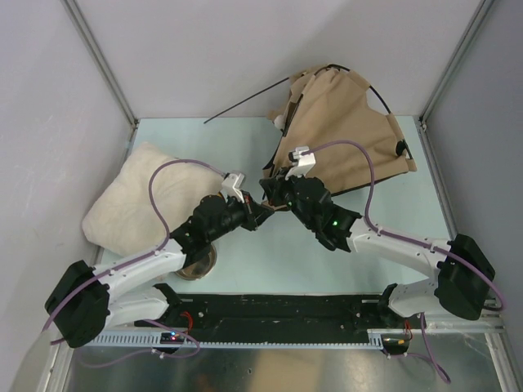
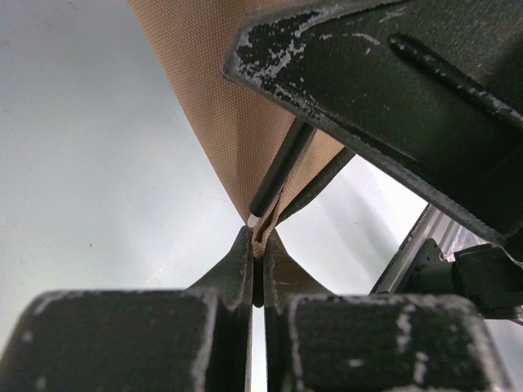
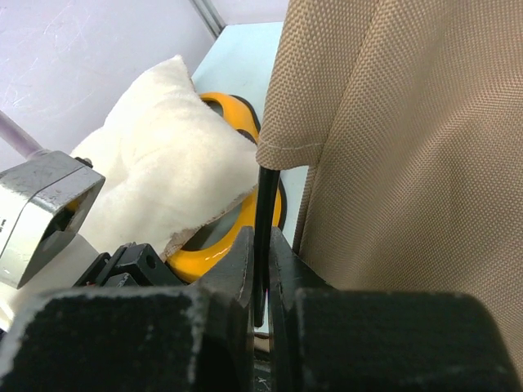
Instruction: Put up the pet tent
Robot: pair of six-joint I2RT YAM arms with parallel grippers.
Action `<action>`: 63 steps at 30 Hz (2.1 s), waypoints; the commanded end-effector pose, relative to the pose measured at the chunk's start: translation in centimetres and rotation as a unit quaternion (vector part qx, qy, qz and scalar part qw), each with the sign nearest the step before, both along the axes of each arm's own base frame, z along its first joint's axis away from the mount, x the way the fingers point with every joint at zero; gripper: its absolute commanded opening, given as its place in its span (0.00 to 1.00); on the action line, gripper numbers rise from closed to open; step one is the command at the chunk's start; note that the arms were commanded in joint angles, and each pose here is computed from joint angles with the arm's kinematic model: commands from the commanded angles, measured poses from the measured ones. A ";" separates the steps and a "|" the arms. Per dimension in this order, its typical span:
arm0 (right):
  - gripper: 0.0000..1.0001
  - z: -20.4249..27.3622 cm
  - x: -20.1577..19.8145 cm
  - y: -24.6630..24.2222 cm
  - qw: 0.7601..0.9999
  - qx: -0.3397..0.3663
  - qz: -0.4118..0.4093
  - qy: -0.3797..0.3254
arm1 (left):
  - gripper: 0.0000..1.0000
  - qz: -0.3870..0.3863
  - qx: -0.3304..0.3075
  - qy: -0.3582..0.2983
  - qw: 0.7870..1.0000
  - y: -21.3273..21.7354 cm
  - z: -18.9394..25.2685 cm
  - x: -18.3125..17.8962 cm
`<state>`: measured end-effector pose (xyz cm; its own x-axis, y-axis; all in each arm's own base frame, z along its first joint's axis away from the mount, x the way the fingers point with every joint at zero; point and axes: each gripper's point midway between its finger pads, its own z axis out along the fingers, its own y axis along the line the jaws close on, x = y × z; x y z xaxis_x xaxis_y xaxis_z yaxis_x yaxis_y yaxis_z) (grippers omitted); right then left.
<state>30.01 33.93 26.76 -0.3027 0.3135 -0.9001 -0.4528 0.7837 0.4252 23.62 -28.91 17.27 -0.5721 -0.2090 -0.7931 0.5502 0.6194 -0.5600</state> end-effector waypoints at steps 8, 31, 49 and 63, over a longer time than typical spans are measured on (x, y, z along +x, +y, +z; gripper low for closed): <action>0.00 15.4 4.3 -9.2 0.959 0.168 -0.189 -0.130 | 0.00 -0.073 0.176 0.205 0.960 4.3 -12.9 -8.6; 0.00 9.9 4.2 -8.2 0.975 0.100 -0.169 -0.100 | 0.00 -0.070 0.172 0.193 0.963 4.2 -12.2 -8.2; 0.00 5.4 3.1 -7.4 0.985 0.061 -0.134 -0.089 | 0.00 -0.061 0.178 0.179 0.966 4.1 -11.8 -7.4; 0.00 3.5 1.3 -6.2 0.990 0.079 -0.064 -0.101 | 0.00 -0.021 0.237 0.086 0.967 5.4 -10.6 -4.9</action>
